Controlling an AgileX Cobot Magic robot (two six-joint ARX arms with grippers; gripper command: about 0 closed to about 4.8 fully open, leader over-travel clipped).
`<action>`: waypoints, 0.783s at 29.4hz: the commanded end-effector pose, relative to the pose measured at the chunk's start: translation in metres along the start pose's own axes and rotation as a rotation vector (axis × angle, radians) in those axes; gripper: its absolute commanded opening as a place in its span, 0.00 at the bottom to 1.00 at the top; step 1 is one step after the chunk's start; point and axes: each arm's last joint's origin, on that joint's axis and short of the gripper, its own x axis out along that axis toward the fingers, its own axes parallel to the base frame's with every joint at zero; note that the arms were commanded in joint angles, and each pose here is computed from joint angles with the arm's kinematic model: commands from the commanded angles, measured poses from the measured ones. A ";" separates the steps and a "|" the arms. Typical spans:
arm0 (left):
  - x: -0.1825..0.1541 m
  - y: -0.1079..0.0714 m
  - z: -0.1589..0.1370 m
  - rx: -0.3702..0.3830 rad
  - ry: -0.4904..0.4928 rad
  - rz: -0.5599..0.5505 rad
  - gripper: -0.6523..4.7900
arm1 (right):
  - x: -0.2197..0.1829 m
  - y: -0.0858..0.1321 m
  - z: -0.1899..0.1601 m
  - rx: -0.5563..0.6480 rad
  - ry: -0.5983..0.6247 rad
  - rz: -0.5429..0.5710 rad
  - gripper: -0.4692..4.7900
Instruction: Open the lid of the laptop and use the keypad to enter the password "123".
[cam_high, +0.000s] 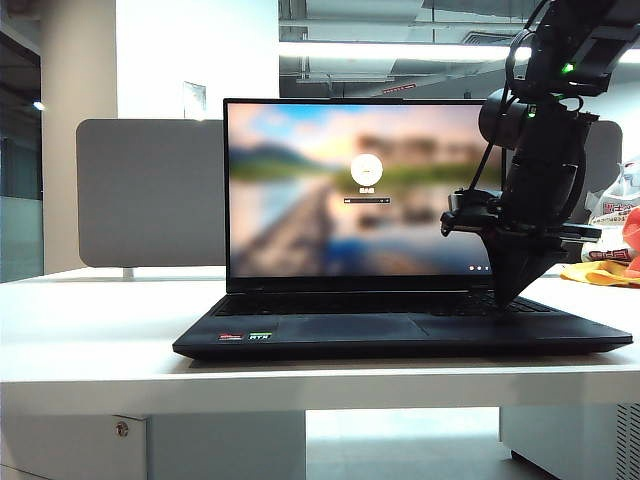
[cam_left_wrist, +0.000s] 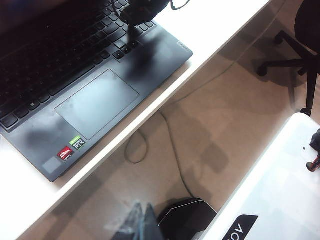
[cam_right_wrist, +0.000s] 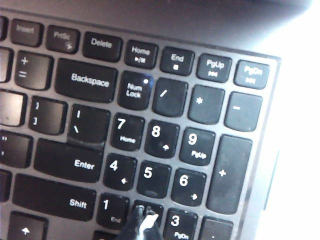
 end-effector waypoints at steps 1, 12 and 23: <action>-0.002 0.000 0.002 0.001 -0.013 -0.003 0.11 | -0.001 0.000 -0.002 -0.001 0.023 -0.001 0.07; -0.002 0.000 0.002 0.001 -0.013 -0.004 0.11 | -0.017 -0.010 0.002 0.003 -0.034 -0.038 0.07; -0.002 0.000 0.002 0.001 -0.013 -0.003 0.11 | -0.018 -0.014 0.001 0.015 -0.024 -0.030 0.07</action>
